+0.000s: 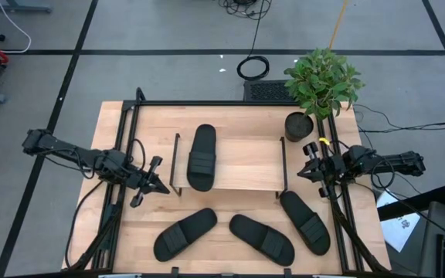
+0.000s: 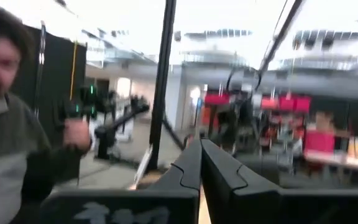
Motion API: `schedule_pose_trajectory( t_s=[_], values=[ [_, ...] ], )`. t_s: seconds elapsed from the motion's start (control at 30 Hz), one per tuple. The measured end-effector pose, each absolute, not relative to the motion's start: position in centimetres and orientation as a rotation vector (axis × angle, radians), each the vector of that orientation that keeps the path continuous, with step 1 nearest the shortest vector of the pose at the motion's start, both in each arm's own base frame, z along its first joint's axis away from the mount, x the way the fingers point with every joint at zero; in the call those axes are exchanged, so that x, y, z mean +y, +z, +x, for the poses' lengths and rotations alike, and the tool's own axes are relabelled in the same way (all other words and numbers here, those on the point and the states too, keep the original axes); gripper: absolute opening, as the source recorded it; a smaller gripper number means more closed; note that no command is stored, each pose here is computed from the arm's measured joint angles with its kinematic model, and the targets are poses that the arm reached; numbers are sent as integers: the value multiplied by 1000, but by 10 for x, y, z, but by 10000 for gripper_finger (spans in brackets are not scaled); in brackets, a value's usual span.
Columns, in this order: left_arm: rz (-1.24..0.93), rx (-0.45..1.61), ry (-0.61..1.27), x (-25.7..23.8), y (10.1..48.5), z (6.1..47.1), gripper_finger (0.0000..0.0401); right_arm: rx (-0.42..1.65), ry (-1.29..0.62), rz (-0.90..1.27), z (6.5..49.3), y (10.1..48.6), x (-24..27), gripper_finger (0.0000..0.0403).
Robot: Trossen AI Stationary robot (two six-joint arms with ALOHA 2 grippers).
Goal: Pick and place slides into the shelf
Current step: Put the top black slipper on the shelf
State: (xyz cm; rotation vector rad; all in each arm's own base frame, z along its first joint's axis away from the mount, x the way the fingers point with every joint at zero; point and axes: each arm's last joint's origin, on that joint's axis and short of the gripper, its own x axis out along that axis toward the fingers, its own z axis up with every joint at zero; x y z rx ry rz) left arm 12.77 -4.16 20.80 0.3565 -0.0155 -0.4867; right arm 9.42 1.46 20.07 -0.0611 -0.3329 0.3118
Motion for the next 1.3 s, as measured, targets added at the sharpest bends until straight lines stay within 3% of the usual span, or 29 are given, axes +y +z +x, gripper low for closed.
schedule_pose_trajectory(
  t_s=[0.1,0.47,0.73,0.87,1.1,1.3],
  values=[
    [332,-9,-486,-42,208,128,12,-196,263,-51,98,194,13,16],
    [327,-6,-486,-42,208,128,7,24,162,-38,87,279,9,91],
    [336,-2,-421,-40,208,129,14,322,113,26,93,343,9,100],
    [338,6,-389,-39,208,129,3,540,0,36,95,370,6,100],
    [278,22,-389,-39,208,129,14,815,52,287,106,367,12,108],
    [246,41,-390,-39,207,129,20,996,74,472,122,331,17,154]
  ],
)
